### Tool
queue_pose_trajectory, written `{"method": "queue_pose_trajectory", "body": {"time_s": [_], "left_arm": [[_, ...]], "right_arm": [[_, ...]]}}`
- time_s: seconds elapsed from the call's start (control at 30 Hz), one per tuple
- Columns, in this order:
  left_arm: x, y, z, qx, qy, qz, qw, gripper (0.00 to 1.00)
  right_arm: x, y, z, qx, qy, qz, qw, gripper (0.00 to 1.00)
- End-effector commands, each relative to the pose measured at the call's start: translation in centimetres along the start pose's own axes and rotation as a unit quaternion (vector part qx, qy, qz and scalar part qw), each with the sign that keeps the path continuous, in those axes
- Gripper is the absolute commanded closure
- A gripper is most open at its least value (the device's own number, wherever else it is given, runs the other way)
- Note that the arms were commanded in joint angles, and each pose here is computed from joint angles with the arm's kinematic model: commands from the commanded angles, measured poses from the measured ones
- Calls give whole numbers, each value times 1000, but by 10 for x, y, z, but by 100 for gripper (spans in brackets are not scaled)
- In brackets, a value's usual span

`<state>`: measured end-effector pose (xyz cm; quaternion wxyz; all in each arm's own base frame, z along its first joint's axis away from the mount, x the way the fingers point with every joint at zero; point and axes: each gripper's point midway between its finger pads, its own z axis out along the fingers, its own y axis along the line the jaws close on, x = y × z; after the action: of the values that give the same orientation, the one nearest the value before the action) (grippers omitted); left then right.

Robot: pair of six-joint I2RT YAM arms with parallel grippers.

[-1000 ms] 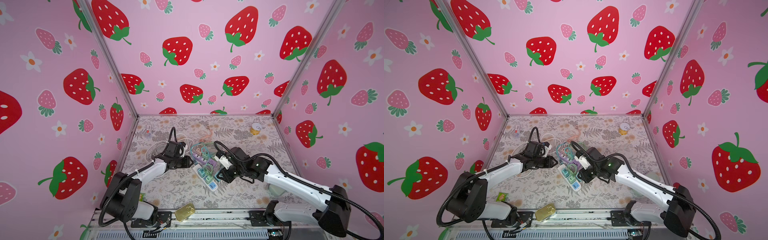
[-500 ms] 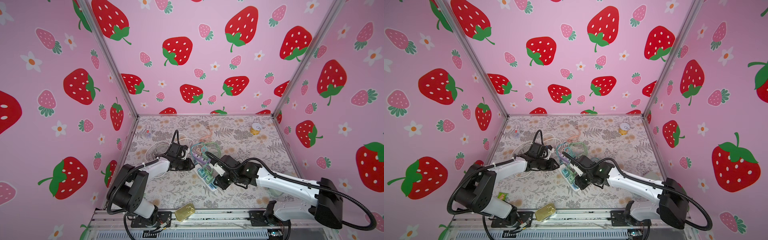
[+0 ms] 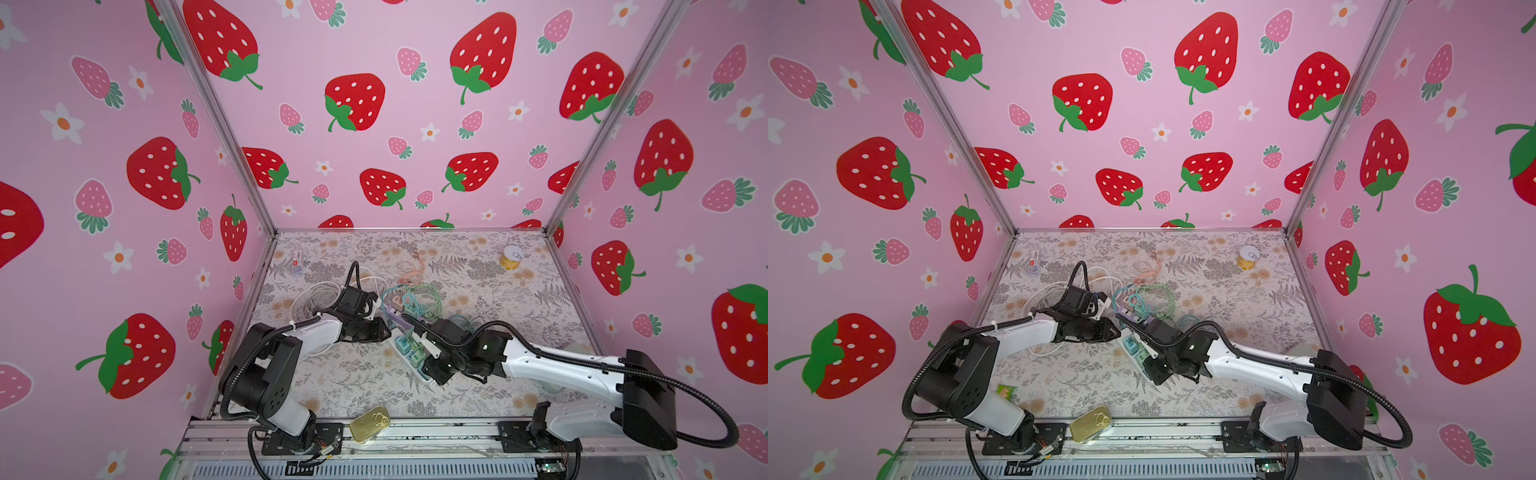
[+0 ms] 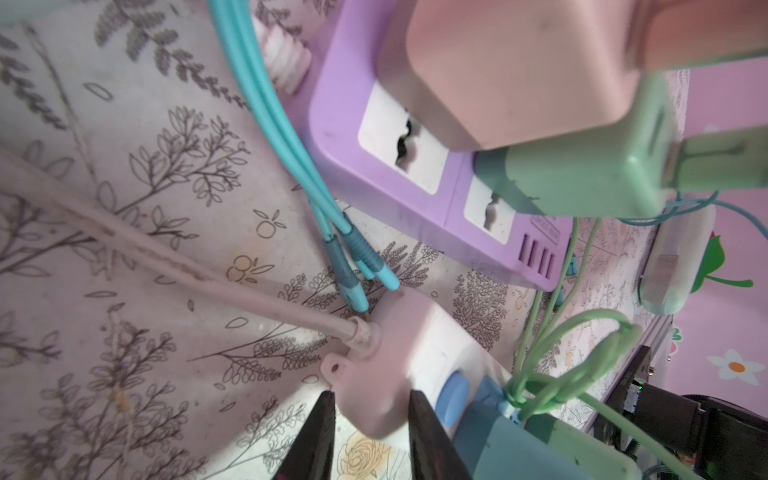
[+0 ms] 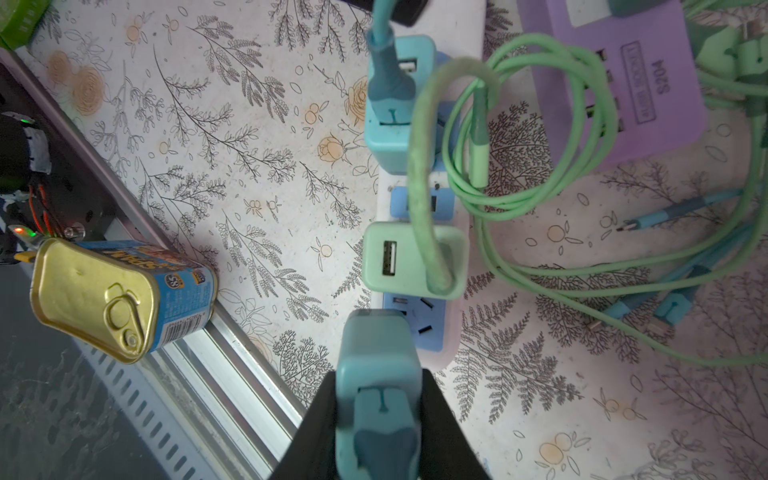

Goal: Insert the plug
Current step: 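Carry the teal charger down over the blue socket beside the mint-green charger, then push the teal charger prongs down into the blue socket with the right gripper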

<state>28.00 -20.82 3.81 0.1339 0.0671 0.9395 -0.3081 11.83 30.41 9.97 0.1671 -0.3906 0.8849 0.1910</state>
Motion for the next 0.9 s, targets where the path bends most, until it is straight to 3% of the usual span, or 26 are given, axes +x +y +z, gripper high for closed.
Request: {"method": "queue_pose_trajectory", "body": {"time_s": [0.0,0.87], "left_arm": [[0,1,3,-3,4,-3,1000,68],[3,6,7,-14,12,-11,1000,69]], "right_arm": [[-2,-7,2,22,-13,11,1000,100],[8,-10,19,40,2,15,999,100]]}}
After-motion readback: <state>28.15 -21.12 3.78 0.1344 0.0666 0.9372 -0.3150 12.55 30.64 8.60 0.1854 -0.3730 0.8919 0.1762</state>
